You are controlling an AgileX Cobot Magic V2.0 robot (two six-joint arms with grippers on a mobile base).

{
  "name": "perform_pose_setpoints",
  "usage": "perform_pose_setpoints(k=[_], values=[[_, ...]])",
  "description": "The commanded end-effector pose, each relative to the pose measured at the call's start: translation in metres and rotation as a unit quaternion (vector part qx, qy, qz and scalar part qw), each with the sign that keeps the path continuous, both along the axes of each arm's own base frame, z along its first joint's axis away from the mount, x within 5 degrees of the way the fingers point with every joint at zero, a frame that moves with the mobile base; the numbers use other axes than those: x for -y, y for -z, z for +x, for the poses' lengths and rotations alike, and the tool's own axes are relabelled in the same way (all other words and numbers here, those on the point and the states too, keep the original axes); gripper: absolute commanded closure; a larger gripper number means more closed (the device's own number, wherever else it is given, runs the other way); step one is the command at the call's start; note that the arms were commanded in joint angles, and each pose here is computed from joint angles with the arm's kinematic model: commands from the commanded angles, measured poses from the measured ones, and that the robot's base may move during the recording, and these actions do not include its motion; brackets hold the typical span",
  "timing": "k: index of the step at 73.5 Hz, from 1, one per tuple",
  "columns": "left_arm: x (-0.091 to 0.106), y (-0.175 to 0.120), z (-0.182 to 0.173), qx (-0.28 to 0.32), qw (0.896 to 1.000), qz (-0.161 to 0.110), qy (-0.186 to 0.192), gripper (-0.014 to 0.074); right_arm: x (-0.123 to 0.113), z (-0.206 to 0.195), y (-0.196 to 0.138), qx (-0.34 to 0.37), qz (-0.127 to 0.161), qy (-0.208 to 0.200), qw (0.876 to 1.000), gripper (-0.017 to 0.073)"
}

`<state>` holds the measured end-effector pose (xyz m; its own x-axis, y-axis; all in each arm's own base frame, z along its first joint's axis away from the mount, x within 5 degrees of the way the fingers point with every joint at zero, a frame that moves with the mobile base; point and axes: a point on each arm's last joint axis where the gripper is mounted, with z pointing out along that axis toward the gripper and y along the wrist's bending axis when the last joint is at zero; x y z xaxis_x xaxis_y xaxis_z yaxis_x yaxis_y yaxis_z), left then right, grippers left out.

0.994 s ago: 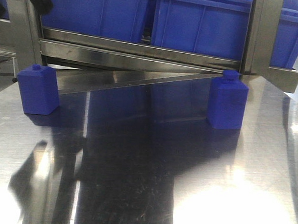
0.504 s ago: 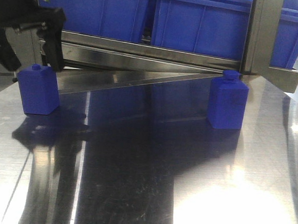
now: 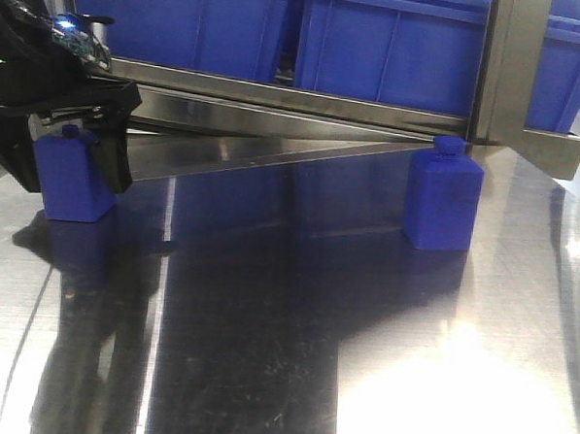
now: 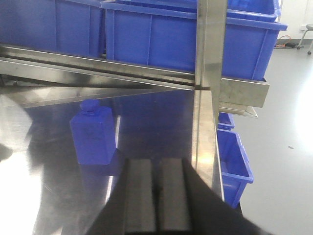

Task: Pick and sort blue part to right shelf
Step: 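Lower the left gripper and close it on the blue part, then lift the blue part off the table with the left gripper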

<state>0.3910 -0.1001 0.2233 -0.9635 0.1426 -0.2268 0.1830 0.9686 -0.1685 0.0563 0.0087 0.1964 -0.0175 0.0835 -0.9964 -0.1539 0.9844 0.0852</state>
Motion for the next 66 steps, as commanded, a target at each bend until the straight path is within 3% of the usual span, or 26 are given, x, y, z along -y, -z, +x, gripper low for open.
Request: perform_pose_setpoints(k=[1, 16, 34, 40, 53, 66], values=[[0.005, -0.03, -0.003, 0.038, 0.999, -0.02, -0.003, 0.0111, 0.0, -0.003, -0.017, 0.068, 0.002, 0.0, 0.998, 0.0502], [0.005, -0.03, -0.004, 0.033, 0.999, -0.02, -0.002, 0.0258, 0.0, -0.003, -0.017, 0.069, 0.002, 0.0, 0.998, 0.0502], [0.004, -0.033, -0.011, -0.002, 1.0, -0.014, 0.007, 0.026, 0.0, -0.003, -0.017, 0.068, 0.002, 0.0, 0.998, 0.0502], [0.004, -0.044, -0.017, -0.007, 1.0, -0.026, 0.008, 0.026, 0.0, -0.003, -0.017, 0.068, 0.002, 0.0, 0.998, 0.0502], [0.001, -0.094, -0.041, 0.067, 0.996, -0.051, 0.009, 0.0259, 0.0, -0.004, -0.02, 0.083, 0.005, -0.001, 0.997, 0.0502], [-0.011, -0.142, -0.079, 0.175, 0.983, -0.058, 0.008, 0.0259, 0.001, -0.006, -0.031, 0.099, 0.011, -0.001, 0.995, 0.0502]])
